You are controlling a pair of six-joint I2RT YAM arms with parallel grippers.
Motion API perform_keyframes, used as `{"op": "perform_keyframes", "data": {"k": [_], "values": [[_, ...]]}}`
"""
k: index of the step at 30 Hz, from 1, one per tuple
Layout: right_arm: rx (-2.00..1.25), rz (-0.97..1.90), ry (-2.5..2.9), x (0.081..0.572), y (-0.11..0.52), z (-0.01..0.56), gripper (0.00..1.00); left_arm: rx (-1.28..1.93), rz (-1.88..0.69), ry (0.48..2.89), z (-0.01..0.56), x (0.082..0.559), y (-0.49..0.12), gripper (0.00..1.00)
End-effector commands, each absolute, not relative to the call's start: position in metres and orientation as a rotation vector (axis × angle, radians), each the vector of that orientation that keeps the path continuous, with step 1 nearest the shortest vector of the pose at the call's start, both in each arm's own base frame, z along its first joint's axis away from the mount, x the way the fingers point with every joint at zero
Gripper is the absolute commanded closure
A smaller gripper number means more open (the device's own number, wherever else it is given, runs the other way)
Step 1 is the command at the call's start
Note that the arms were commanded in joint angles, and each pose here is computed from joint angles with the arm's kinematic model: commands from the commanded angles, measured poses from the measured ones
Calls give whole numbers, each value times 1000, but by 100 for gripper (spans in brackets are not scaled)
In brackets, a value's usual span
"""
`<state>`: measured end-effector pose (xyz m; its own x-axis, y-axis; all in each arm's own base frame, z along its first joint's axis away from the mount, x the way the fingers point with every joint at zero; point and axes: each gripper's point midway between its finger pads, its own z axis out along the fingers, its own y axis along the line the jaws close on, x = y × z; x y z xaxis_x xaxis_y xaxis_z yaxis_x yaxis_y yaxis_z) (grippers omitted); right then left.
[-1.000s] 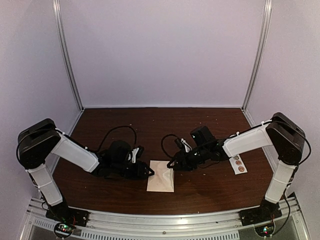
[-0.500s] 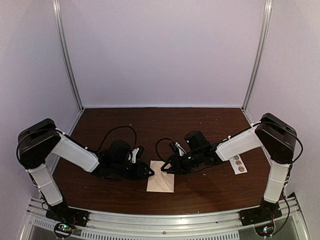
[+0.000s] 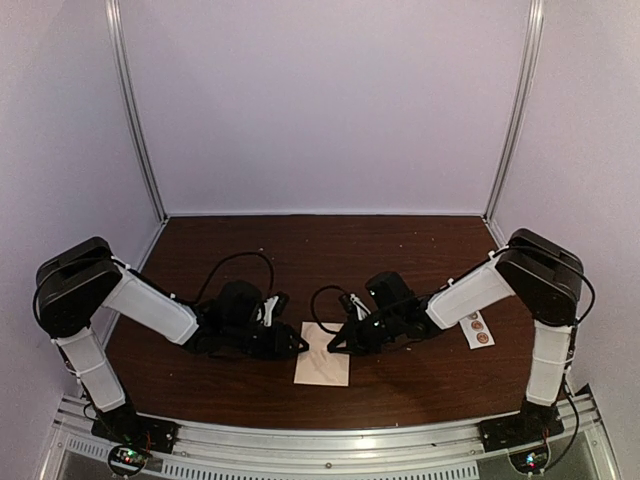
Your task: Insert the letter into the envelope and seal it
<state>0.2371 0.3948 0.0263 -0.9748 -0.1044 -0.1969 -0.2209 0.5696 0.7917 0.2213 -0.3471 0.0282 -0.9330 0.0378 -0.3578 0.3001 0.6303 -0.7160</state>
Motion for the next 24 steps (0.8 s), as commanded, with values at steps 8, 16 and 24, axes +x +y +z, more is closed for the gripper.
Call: {"op": "perform_keyframes", "data": {"k": [8,16,24], "values": [[-198,1228,2706,240,379,2,100,305,-1192,2375,80,241,-352,64],[-176,1218,2698,242,377,3,100,381,-1245,2353,82,236,-379,77],[-166,1222,2691,243,377,4,100,405,-1312,2370,68,227,-396,83]]}}
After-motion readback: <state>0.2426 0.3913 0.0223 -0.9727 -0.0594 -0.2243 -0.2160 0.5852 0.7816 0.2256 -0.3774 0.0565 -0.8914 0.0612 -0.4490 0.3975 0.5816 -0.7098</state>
